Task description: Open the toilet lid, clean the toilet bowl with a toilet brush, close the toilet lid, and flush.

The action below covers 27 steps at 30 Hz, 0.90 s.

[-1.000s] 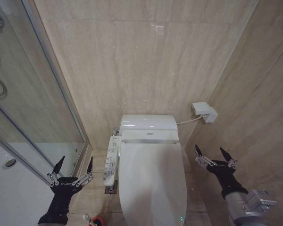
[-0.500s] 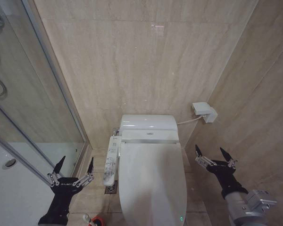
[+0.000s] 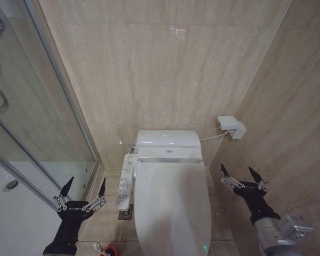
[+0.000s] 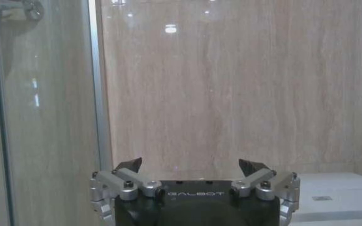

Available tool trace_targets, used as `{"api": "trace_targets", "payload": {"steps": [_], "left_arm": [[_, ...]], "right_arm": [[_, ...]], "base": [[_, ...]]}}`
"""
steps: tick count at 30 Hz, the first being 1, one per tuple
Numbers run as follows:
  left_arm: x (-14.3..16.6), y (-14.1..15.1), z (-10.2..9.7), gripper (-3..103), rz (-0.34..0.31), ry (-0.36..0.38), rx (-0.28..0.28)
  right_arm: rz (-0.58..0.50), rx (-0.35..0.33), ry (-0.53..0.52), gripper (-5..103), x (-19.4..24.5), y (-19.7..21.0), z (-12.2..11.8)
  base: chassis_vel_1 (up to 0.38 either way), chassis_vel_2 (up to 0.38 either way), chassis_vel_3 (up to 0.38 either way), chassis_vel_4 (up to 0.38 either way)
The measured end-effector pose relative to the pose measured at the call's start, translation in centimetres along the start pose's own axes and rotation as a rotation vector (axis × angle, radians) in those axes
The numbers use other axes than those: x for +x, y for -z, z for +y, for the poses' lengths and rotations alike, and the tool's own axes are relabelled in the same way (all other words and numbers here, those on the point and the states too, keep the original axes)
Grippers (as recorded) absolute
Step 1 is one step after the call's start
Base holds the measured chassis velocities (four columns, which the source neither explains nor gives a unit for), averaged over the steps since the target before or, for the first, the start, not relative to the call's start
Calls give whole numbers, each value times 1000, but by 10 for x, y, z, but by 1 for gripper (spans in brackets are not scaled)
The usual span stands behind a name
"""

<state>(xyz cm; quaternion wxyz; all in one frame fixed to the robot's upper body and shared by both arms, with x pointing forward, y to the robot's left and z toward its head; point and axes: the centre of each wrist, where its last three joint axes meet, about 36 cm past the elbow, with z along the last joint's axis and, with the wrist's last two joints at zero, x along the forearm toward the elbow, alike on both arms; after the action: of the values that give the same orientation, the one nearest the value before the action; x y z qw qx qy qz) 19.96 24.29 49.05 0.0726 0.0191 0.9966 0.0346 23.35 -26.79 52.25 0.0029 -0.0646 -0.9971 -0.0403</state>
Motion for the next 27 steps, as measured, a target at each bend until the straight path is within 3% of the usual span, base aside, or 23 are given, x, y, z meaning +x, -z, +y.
{"api": "trace_targets", "payload": {"steps": [13,27], "left_arm": [[0,0,0,100,1,0,1],[0,0,0,100,1,1,1]], "right_arm": [[0,0,0,100,0,0,0],[0,0,0,100,0,0,0]], "base": [[12,-19,-19,12],[170,-184,-191,188]]}}
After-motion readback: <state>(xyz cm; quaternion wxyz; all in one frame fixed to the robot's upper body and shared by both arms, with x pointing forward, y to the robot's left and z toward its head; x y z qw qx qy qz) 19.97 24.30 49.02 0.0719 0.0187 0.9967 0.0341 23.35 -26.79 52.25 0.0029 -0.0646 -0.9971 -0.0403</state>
